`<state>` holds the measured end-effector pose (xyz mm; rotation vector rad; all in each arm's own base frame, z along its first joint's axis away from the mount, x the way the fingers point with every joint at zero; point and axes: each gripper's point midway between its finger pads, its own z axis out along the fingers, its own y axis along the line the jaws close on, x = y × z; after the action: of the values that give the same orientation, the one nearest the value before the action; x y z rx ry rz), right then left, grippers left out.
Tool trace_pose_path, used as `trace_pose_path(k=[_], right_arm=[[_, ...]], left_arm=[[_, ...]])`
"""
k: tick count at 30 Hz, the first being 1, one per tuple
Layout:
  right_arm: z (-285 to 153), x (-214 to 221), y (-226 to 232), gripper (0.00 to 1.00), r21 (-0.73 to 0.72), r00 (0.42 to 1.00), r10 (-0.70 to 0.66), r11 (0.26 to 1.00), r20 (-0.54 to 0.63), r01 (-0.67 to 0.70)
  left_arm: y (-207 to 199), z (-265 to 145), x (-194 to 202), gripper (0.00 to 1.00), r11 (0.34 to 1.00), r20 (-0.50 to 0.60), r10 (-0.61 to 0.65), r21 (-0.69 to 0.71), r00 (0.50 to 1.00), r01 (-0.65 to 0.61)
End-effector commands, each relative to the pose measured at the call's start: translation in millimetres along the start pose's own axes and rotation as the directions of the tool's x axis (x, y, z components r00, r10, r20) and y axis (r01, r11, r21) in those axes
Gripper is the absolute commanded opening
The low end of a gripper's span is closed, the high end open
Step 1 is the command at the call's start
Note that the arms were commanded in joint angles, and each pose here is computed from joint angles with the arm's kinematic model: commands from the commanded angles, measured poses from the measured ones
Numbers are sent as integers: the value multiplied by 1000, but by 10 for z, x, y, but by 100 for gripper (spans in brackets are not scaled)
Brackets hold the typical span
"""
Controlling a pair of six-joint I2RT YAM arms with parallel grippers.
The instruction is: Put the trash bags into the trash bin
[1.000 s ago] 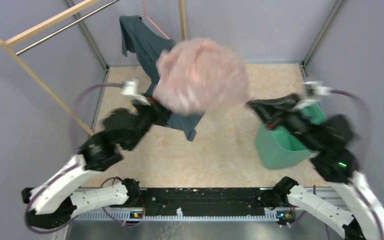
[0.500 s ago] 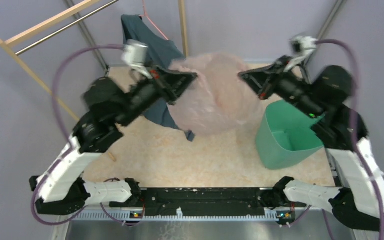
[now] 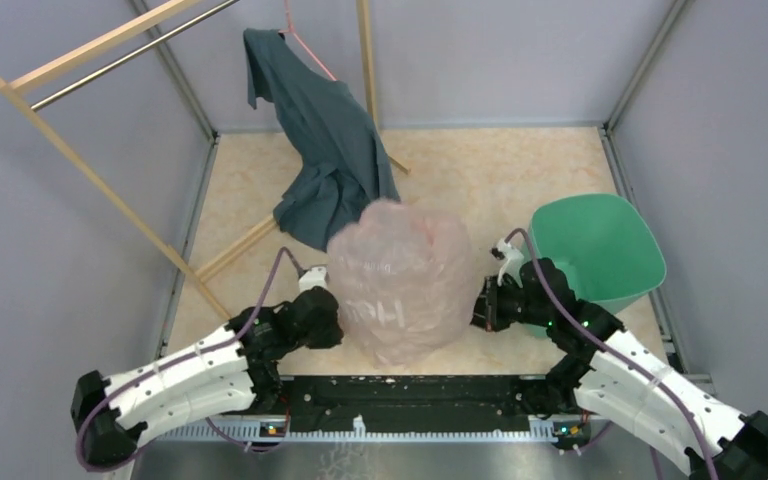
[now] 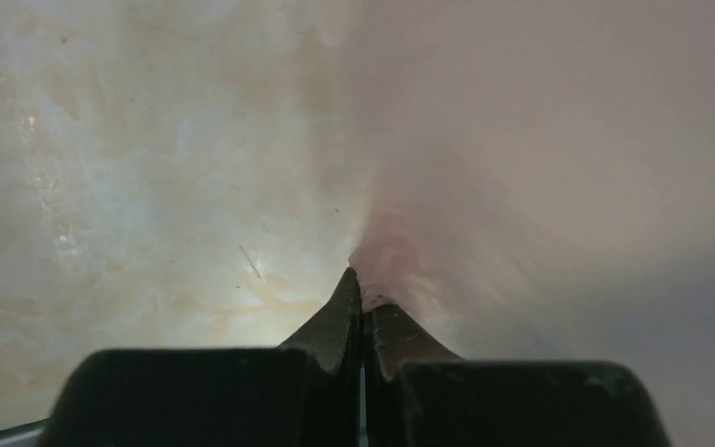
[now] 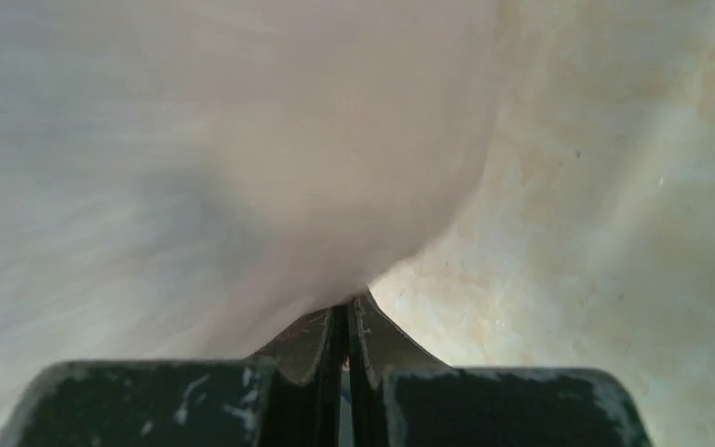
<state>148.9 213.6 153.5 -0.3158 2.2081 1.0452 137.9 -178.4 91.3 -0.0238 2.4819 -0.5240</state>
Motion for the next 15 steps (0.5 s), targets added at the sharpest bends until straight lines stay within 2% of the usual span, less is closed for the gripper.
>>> trace_pose_path(k=[1,3,5,7,9,11,12,13,15], right_arm=[[-482,-810,731,0,-174,964,-29,982,266,78],[-619,-1216,947,0,-126,941,-148,973,305,194],[-815,-1675,1236,0,-86,902,-257,949,348,304],[-1149,-2122,1605,0,-75,838,-325,916,438,394],[-1611,-2471,2039,0,-97,750,-348,873,562,478],[-1898,-2581,2246,0,-113,699,-340,850,629,515],[-1958,-2583,2268,0,-115,689,-332,848,644,517],[-1950,-2548,2233,0,-116,691,-325,853,646,510],[-1730,-2378,2002,0,-109,731,-309,880,609,463]], left_arm=[[-620,-688,-643,0,929,195,-183,355,964,105],[-981,-1252,-1194,0,875,364,-173,483,915,-26],[-1373,-1828,-1713,0,835,490,-130,522,862,-171],[-1770,-2512,-2158,0,770,579,-103,561,809,-303],[-2100,-3230,-2429,0,655,636,-131,631,761,-415],[-2266,-3464,-2456,0,575,656,-136,663,742,-480],[-2272,-3432,-2436,0,570,657,-134,663,742,-485],[-2229,-3289,-2406,0,594,651,-129,655,748,-467],[-1970,-2771,-2292,0,711,616,-122,601,778,-365]])
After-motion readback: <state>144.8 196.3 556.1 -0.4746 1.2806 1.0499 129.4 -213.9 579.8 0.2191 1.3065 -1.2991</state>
